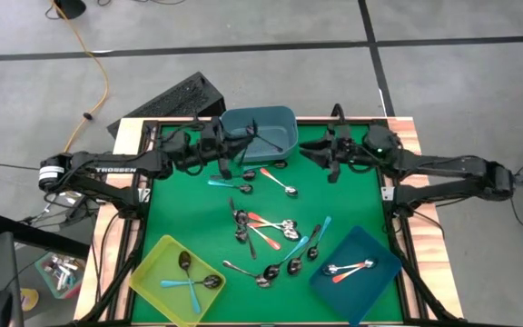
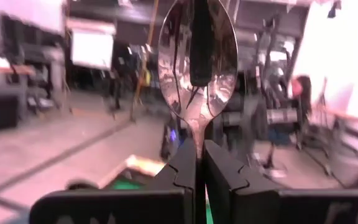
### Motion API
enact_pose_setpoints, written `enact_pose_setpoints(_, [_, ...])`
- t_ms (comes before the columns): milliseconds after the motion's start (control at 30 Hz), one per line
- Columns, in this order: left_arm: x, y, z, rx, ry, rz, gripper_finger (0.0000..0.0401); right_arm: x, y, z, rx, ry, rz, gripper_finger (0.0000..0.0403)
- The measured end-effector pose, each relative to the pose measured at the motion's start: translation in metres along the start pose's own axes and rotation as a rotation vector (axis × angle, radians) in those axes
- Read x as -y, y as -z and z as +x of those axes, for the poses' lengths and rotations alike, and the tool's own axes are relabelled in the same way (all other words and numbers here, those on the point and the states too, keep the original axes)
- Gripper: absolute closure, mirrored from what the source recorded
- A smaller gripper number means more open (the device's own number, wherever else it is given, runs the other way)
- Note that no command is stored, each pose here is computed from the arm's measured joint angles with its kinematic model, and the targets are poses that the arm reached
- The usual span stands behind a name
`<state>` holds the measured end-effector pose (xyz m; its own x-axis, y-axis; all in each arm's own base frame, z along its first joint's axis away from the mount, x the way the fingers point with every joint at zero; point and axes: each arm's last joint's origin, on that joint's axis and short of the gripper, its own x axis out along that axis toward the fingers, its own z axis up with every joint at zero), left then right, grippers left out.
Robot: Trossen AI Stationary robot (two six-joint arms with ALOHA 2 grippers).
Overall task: Sort silverware by color (type)
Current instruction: Put the black spoon into the light blue bin
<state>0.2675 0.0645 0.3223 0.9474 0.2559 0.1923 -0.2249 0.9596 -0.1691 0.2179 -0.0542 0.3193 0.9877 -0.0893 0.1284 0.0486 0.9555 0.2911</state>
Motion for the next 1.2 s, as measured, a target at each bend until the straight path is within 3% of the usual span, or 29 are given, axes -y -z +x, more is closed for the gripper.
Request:
enact_pose_setpoints(167, [0.001,-0.009,0.000,0.094,-0.005,0.002,0.0399,0.005,0.010,0.029,-0.004,0.027,0.034,0.0235])
enact_pose_setpoints(467, [0.002,-0.010,0.000,0.097,0.024,-0.029,0.0399,0.003,0.013,0.084,-0.059,-0.029,0.041,0.0152])
enact_pose_setpoints(867, [0.003,-0.011,-0.001,0.109,0.044,-0.030,0.0399,0.009,-0.006,0.136,-0.050,-0.154,0.025,0.0148])
enact_pose_setpoints(1200, [0.004,-0.013,-0.001,0.127,0.069,-0.031,0.0399,0.014,-0.008,0.146,-0.046,-0.151,0.020,0.0148])
